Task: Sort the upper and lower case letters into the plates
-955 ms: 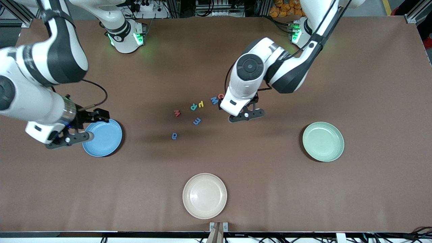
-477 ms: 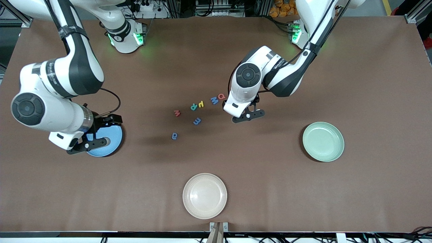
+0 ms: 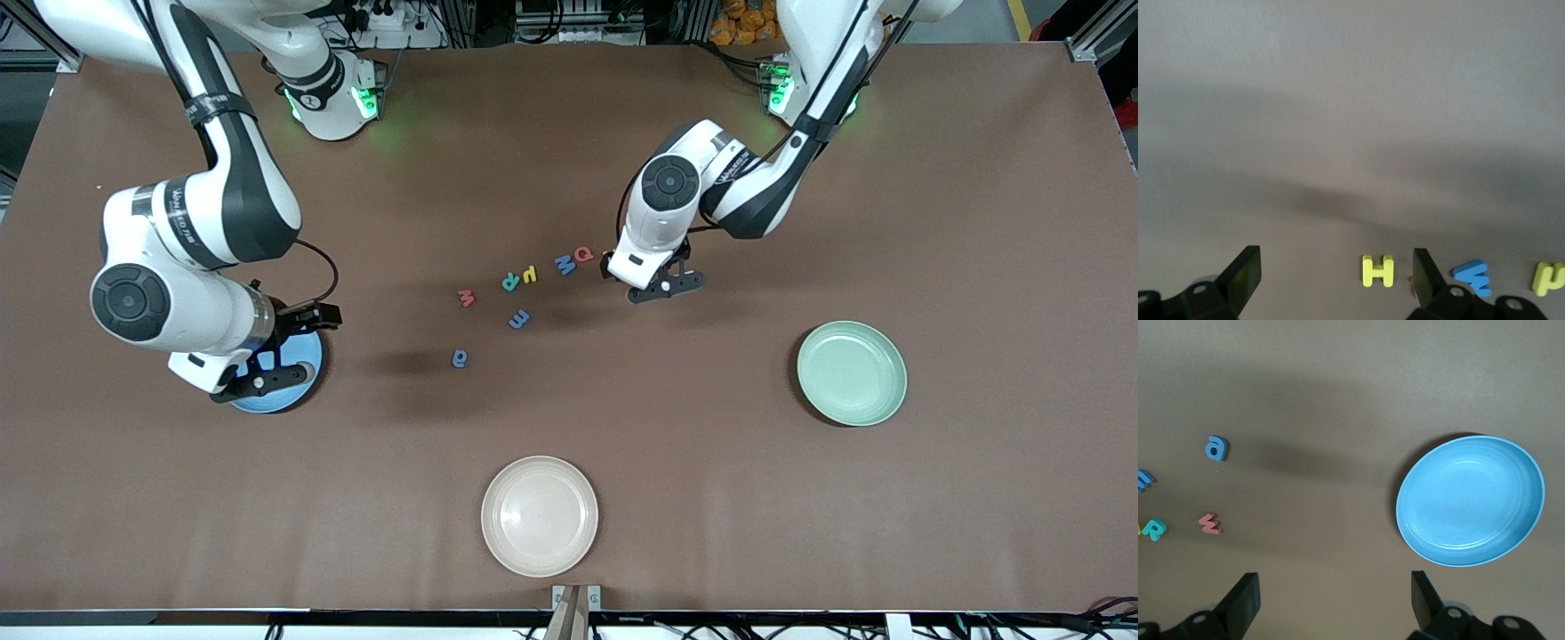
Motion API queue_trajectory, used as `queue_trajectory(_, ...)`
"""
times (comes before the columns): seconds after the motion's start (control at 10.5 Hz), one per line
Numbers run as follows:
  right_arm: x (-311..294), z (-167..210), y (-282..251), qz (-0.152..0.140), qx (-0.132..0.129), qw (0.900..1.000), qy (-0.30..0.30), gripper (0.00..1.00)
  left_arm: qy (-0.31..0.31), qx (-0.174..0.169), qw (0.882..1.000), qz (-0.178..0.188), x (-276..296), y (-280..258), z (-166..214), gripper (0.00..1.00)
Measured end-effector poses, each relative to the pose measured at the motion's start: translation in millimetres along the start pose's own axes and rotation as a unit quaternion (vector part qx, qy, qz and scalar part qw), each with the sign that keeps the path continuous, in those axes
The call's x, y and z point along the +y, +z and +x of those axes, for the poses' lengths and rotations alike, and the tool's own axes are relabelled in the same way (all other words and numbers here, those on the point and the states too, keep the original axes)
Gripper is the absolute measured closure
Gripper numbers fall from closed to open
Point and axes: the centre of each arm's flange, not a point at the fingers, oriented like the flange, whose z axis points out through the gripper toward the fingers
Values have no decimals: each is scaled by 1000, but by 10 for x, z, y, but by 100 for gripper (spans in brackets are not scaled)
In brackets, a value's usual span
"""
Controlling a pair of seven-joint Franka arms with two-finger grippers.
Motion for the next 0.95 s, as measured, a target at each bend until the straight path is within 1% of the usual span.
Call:
queue_trajectory(0.19,-154,-73,148,-2,10,1000,16,0,10,-5,1000,11,28,155,-270,0)
queue_trajectory(0.48,-613,-163,182,-10,13,999,45,0,25,-4,1000,12,151,274,-587,0)
queue_trajectory(0.76,-606,-158,191,-10,17,998,52,0,27,-10,1000,12,177,468,-613,0)
queue_trajectory(0.95,-587,-132,230,-9,28,998,55,0,31,-10,999,9,192,662,-599,0)
